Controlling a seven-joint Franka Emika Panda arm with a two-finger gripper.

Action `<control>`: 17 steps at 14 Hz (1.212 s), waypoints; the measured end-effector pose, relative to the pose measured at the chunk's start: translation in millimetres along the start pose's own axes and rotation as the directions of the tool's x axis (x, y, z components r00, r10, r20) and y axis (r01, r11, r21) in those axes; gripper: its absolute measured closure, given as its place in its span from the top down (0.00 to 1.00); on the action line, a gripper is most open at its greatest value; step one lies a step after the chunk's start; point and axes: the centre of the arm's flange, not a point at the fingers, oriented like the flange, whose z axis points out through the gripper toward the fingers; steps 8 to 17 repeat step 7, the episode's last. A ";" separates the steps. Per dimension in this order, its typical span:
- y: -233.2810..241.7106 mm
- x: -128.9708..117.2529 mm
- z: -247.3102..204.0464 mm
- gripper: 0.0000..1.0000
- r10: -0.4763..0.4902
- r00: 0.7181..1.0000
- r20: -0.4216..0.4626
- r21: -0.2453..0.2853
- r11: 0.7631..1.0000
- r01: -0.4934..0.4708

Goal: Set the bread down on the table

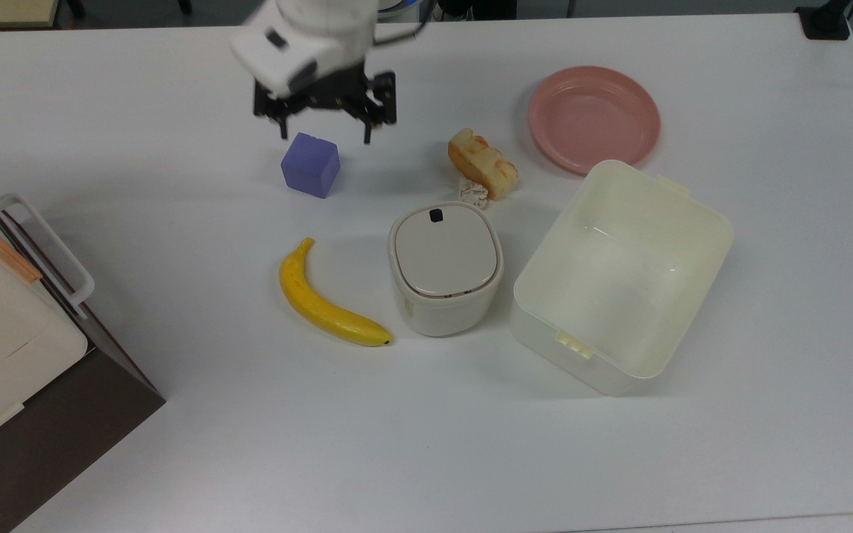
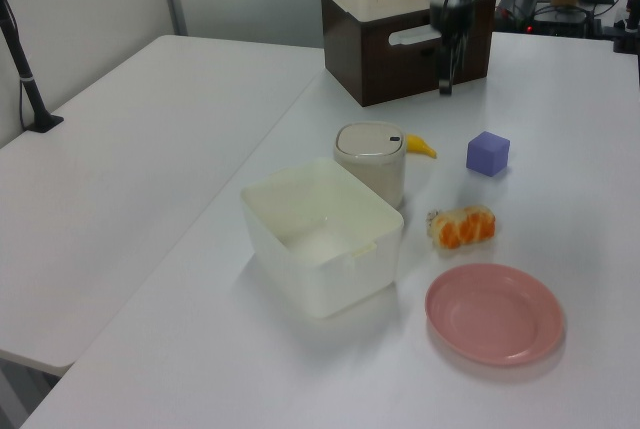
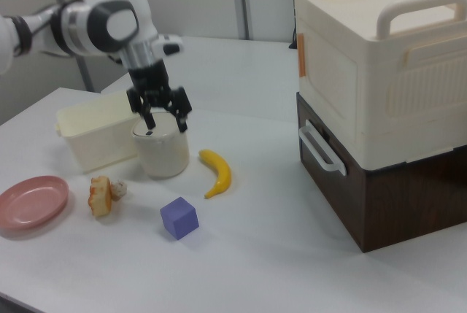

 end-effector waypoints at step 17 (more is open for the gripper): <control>49.8 -26.4 -51.0 1.00 0.086 0.995 -0.059 0.004 0.996 -0.086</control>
